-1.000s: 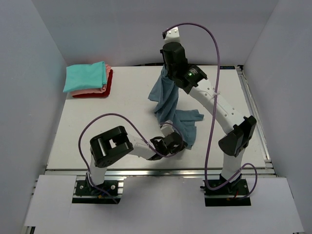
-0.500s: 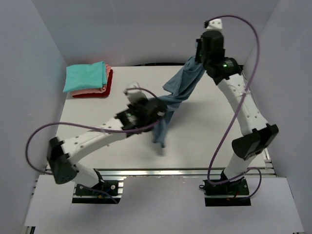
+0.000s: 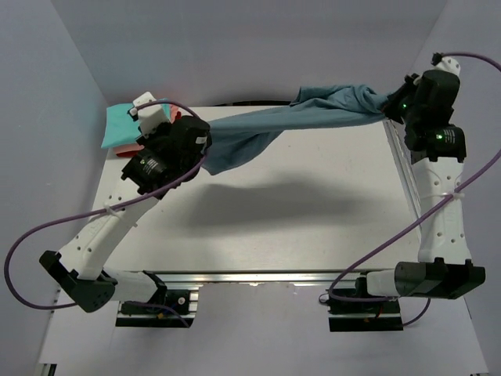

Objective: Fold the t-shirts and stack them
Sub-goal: Flatten out the tshirt

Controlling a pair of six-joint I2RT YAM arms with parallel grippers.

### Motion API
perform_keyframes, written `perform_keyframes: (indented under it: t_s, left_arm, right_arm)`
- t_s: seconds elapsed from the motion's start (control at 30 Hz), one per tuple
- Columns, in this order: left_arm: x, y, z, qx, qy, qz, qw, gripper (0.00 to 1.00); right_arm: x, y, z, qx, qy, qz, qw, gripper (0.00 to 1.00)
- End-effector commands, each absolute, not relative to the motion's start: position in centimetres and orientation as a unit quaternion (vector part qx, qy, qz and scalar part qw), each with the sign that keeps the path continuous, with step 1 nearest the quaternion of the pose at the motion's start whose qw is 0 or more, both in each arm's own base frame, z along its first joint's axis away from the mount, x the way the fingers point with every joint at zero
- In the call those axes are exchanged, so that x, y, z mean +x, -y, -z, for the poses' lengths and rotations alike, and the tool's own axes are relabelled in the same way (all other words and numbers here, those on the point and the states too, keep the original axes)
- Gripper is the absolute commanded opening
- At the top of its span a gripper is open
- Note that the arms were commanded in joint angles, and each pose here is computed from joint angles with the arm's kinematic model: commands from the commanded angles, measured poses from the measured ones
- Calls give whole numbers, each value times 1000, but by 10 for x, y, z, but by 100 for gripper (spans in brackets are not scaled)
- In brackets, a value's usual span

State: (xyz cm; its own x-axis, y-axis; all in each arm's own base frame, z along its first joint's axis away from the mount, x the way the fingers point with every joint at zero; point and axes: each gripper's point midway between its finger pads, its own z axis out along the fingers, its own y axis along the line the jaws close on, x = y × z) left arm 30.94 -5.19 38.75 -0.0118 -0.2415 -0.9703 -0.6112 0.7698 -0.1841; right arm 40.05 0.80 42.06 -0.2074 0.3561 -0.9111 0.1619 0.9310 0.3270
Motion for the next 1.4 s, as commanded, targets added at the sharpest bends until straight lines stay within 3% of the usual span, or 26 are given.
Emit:
perform_keyframes:
  t_s: [0.0,0.3,0.57,0.9,1.03,1.1,1.2,1.37]
  left_arm:
    - [292,9,-405,-316,-675,-213,631,0]
    - [278,-29,-411,-327,-674,-249,614,0]
    - [270,-32,-407,-314,-685,-242,612,0]
    - [320,-2,-368,-264,-724,-270,578,0]
    - [329,4,-356,-260,-734,-243,578,0]
    - [335,3,-353,-259,-738,-242,574,0]
    - [352,12,-331,-234,-766,-234,551,0]
    - [400,50,-219,-164,-848,-200,462,0]
  right_arm:
    - [390,23,-415,218,-757,-112,605,0]
    - [356,65,-392,281,-749,-92,593,0]
    - [340,46,-380,285,-760,-143,566,0]
    - [347,48,-337,293,-784,-141,529,0]
    - [351,55,-325,299,-797,-121,510,34]
    - [356,56,-317,302,-802,-121,502,57]
    - [367,59,-299,312,-810,-121,482,67]
    - [392,55,-256,321,-820,-152,449,66]
